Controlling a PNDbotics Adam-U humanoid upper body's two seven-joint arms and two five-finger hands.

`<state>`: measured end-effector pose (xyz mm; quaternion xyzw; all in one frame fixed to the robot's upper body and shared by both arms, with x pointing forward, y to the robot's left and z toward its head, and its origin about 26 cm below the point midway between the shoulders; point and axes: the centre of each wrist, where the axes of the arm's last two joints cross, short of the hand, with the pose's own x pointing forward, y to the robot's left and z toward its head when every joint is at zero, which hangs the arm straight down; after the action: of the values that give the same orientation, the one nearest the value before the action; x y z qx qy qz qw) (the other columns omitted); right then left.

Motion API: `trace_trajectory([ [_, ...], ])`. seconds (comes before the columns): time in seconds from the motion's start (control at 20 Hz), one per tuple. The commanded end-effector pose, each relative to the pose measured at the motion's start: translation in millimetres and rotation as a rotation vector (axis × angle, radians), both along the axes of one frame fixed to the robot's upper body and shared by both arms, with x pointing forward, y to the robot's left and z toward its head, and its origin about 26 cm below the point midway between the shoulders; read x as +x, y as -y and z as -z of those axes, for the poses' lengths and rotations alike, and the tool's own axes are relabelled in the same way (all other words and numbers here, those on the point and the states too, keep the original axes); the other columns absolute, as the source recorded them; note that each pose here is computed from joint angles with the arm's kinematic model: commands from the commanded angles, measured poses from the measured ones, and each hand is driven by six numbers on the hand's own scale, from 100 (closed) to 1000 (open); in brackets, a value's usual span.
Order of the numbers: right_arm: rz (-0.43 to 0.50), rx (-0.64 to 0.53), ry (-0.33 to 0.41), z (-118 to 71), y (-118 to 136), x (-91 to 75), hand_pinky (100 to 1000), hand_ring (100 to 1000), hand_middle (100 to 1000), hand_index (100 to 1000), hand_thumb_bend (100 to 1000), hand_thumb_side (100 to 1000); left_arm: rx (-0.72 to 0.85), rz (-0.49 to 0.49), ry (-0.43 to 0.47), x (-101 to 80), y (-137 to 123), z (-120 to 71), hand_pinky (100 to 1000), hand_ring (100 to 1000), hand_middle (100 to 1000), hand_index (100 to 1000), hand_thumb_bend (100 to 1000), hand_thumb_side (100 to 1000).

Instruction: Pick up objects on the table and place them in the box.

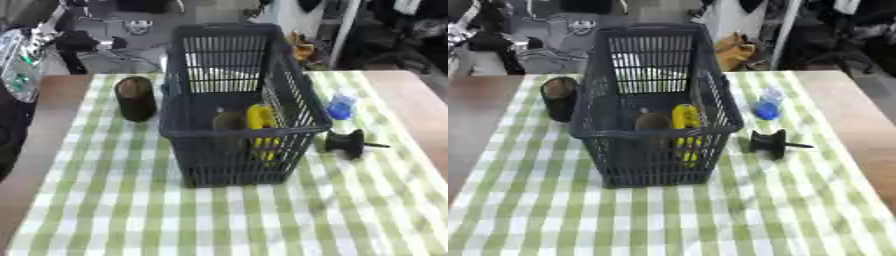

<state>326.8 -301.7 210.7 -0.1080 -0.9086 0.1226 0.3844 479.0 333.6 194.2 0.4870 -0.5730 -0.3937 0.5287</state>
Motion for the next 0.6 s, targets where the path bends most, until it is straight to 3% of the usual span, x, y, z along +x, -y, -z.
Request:
trace_trajectory([
  [0.05,-0.004,-0.025,0.025,-10.1,2.2,-0.6,613,766,745,969,105,716,0.032,-0.038,0.011,9.2,0.8,-1.9,704,768,835,900,1000,628],
  [0.2,-0.009,-0.026,0.024,-10.1,1.4,-0.5,613,767,746,970,105,716,0.059,-0.077,0.017,14.0,2.2,4.3,735,789,853,915,1000,595],
  [0.4,-0.017,-0.029,0.026,-11.5,-0.3,0.0,613,767,746,970,107,715,0.111,-0.158,0.038,18.8,4.1,13.4,750,806,866,923,1000,615],
  [0.6,-0.021,-0.032,0.031,-13.2,-1.0,0.1,612,767,746,970,106,714,0.124,-0.173,0.026,19.3,0.4,18.2,753,819,879,927,1000,627],
])
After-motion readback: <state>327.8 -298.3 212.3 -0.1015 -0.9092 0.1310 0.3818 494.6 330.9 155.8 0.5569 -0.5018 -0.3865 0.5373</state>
